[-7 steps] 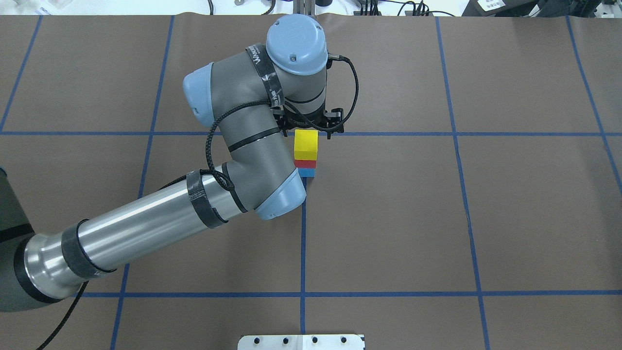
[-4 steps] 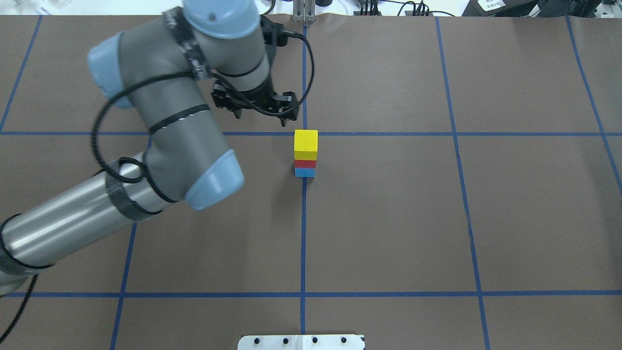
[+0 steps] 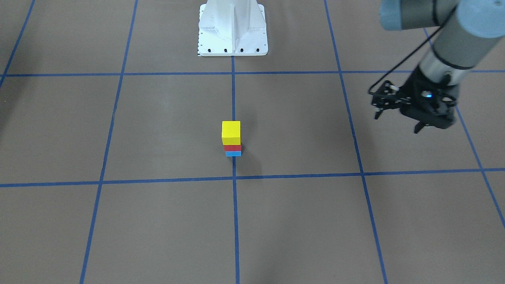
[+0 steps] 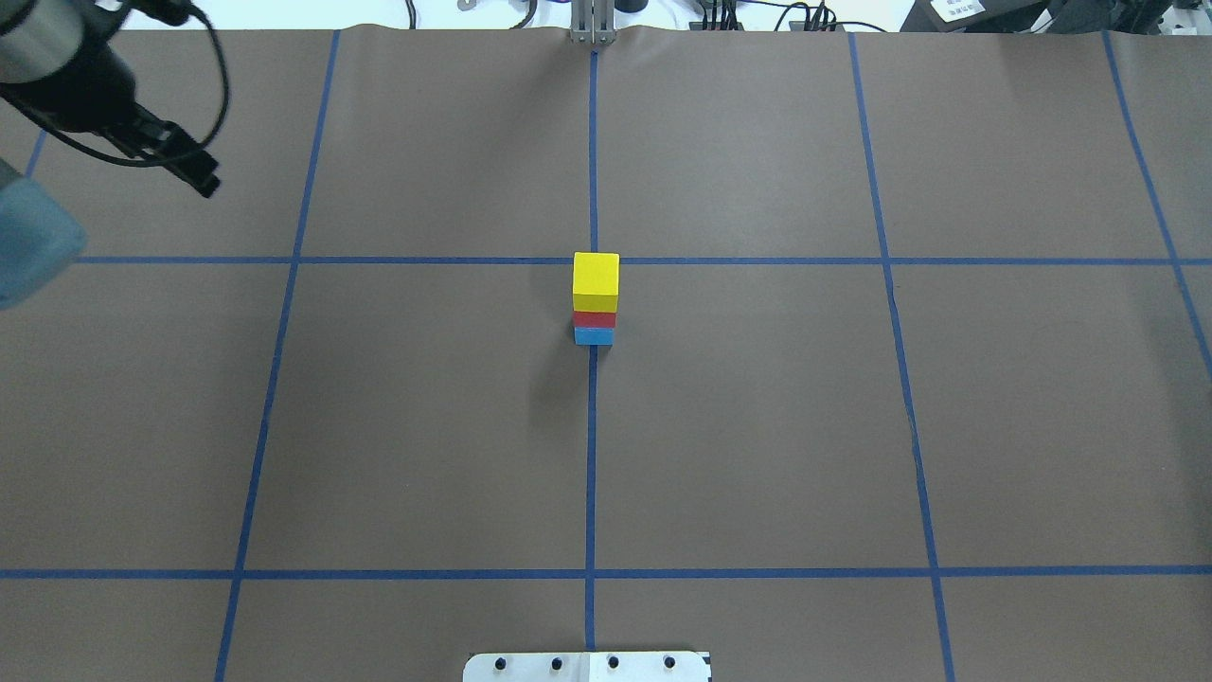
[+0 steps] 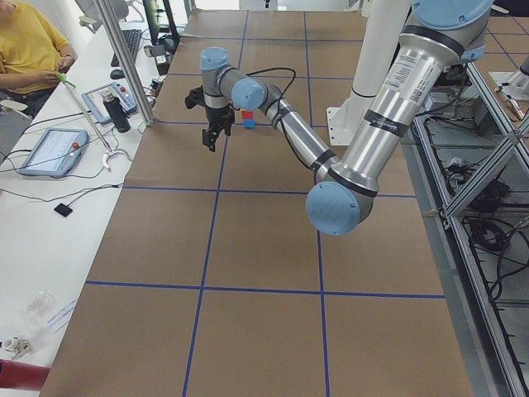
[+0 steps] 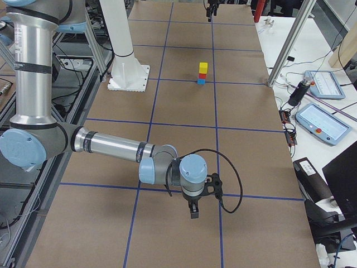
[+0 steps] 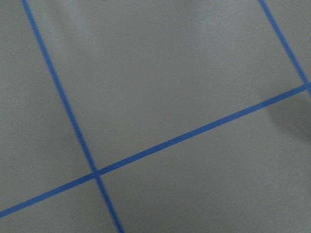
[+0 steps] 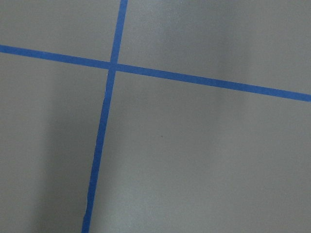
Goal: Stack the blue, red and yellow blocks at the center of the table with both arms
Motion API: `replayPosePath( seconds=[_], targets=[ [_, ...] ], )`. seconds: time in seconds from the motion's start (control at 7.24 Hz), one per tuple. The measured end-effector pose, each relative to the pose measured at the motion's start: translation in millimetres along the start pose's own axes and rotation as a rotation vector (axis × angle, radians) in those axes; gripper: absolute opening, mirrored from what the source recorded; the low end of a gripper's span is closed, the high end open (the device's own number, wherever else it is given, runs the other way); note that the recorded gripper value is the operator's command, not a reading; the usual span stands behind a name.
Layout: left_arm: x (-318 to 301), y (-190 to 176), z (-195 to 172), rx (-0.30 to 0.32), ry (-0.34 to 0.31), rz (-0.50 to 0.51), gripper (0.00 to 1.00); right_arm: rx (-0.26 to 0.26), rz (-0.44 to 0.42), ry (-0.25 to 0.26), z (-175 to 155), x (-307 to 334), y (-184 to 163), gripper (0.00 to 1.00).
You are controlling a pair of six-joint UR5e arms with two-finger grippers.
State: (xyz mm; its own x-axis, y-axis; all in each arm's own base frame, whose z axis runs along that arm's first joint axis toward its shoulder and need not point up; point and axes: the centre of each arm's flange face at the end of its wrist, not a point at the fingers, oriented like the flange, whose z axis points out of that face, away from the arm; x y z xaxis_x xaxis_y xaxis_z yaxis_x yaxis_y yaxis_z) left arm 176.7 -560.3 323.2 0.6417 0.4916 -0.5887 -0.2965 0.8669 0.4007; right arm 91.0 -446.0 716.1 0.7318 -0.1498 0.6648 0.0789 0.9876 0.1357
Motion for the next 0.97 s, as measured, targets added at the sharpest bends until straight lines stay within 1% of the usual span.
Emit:
replayPosePath(
  seconds=[0.14,0.28,0.41,0.55,0.69,0.97],
  targets=[
    [-67.6,42.7,-2.7,-0.021,-0.006,0.036,1.00,-0.002,0.001,0.000,0.8,0.4,1.4,1.00],
    [-122.7,89.8,-1.3,-0.045,-0.016,0.036,1.00,-0.004,0.003,-0.001,1.7,1.0,3.2,1.00],
    [-163.5,138.8,8.8,-0.083,-0.021,-0.011,1.00,-0.006,0.004,-0.002,2.8,1.5,5.1,1.00],
    [-195.3,185.3,26.5,-0.134,-0.019,-0.078,1.00,-0.009,0.006,-0.003,4.2,2.3,8.0,1.00],
    [-221.1,216.1,31.4,-0.153,-0.022,-0.144,1.00,-0.010,0.006,-0.003,5.4,3.0,10.5,1.00],
    [-263.5,254.4,20.4,-0.137,-0.034,-0.257,1.00,-0.010,0.007,-0.002,6.3,3.6,12.4,1.00]
  ],
)
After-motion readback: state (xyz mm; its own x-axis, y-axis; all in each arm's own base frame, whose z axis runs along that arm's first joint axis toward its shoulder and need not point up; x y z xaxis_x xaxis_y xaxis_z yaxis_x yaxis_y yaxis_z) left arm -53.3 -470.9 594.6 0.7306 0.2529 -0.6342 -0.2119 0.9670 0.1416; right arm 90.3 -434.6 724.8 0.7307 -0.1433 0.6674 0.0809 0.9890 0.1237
